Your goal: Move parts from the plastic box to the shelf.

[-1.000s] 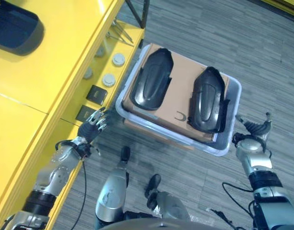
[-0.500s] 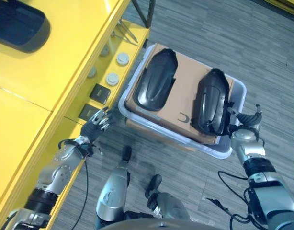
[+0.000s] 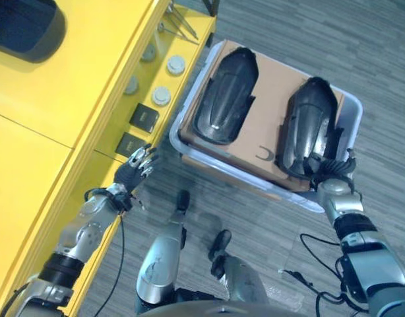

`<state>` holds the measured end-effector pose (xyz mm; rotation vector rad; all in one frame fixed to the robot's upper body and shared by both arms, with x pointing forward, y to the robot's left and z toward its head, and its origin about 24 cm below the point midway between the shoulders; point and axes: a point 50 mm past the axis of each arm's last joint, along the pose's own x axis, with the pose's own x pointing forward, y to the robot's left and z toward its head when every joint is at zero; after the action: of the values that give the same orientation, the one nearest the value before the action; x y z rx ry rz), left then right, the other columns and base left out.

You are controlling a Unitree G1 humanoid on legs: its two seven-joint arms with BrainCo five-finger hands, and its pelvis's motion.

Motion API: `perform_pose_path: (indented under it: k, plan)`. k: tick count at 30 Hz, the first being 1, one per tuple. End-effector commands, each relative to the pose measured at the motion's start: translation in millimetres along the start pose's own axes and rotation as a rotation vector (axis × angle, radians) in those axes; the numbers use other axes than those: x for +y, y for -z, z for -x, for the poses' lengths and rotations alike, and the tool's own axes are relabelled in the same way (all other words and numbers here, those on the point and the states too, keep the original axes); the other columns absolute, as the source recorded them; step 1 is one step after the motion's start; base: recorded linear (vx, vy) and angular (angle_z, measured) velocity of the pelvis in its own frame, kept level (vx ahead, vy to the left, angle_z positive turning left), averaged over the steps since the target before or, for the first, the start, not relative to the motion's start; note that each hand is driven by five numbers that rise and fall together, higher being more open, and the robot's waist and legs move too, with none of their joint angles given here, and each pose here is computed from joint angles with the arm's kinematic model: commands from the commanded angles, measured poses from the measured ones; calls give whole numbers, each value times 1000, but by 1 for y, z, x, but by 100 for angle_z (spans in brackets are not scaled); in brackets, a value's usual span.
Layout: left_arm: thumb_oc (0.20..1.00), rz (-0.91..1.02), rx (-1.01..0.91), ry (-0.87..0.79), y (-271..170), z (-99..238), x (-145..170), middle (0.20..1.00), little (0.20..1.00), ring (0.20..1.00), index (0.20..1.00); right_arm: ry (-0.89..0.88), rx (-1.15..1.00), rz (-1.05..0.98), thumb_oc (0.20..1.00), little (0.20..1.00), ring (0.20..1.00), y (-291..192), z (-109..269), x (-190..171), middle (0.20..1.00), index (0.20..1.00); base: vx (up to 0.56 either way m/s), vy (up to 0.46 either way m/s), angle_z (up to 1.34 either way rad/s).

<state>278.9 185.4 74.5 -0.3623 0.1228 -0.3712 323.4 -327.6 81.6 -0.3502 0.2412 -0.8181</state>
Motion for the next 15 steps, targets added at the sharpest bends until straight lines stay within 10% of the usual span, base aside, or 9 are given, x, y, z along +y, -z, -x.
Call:
perform_pose_path:
  k: [1, 10, 11, 12, 15]
  plan:
    - [1000, 24, -101, 24, -15, -2, -5, 1000, 1000, 1000, 1000, 20, -123, 18, 1000, 1000, 1000, -33, -10, -13, 1000, 1000, -33, 6, 4]
    - [1000, 30, -122, 39, -17, -8, -10, 1000, 1000, 1000, 1000, -6, -131, 31, 1000, 1000, 1000, -39, -10, -6, 1000, 1000, -31, 15, 0]
    - [1000, 30, -122, 39, -17, -8, -10, 1000, 1000, 1000, 1000, -7, -132, 32, 878, 878, 878, -40, -10, -6, 878, 878, 0, 0, 0]
    - [1000, 29, -122, 42, -17, -9, -11, 1000, 1000, 1000, 1000, -18, -127, 39, 200, 200, 200, -38, -11, -6, 200, 200, -31, 17, 1]
    - [1000, 25, -129, 48, -18, -9, -12, 1000, 1000, 1000, 1000, -35, -121, 49, 200, 200, 200, -36, -11, -6, 200, 200, -25, 9, 2]
